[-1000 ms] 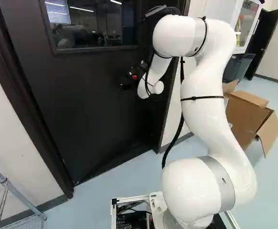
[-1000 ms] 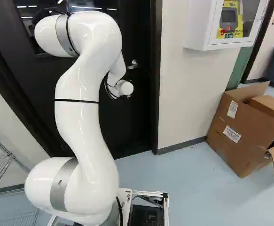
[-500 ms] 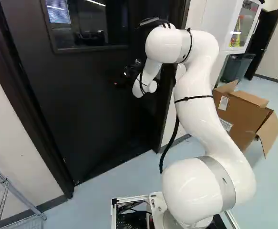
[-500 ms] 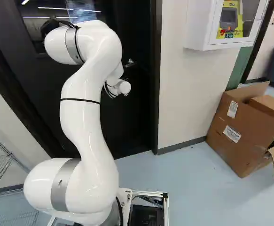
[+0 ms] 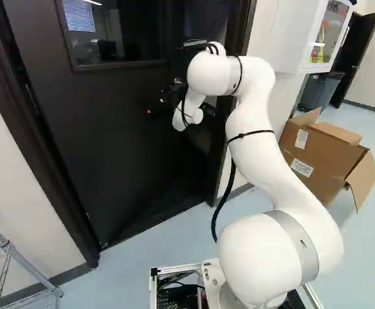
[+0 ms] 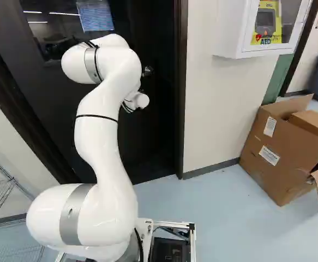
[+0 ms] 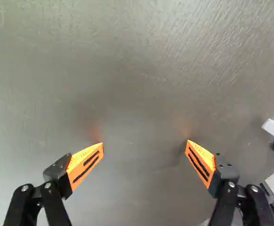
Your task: Open the door and move inside
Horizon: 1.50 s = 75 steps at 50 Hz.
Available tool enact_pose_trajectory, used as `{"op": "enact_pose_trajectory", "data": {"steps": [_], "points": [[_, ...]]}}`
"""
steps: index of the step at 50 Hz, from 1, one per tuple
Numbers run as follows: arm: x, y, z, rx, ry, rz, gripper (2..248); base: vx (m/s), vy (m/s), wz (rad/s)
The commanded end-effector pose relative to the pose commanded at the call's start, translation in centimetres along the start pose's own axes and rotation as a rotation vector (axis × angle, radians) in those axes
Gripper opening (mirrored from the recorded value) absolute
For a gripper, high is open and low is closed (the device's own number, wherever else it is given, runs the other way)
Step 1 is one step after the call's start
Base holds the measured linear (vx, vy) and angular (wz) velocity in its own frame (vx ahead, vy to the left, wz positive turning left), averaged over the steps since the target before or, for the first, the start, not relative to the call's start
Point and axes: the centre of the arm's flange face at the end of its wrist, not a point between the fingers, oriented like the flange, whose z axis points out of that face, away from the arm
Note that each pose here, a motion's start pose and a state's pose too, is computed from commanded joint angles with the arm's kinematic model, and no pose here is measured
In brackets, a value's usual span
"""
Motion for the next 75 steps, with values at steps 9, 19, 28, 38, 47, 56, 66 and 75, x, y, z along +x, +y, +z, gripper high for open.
{"op": "enact_pose_trajectory", "data": {"steps": [9, 19, 28, 38, 47, 56, 66, 75], "points": [[-0.2, -0.1, 1.5, 0.008, 0.019, -0.014, 247, 0.0, 0.0, 0.0], [-0.2, 0.0, 1.7, 0.008, 0.021, -0.015, 247, 0.0, 0.0, 0.0], [-0.3, 0.4, 0.8, 0.001, 0.012, -0.011, 247, 0.0, 0.0, 0.0], [-0.5, 1.0, -1.0, -0.013, -0.008, 0.0, 247, 0.0, 0.0, 0.0], [-0.6, 1.6, -2.8, -0.026, -0.026, 0.01, 247, 0.0, 0.0, 0.0], [-0.7, 2.0, -4.7, -0.038, -0.045, 0.021, 247, 0.0, 0.0, 0.0], [-0.7, 2.3, -6.9, -0.052, -0.067, 0.035, 247, 0.0, 0.0, 0.0], [-0.6, 2.5, -8.9, -0.065, -0.087, 0.047, 247, 0.0, 0.0, 0.0]]}}
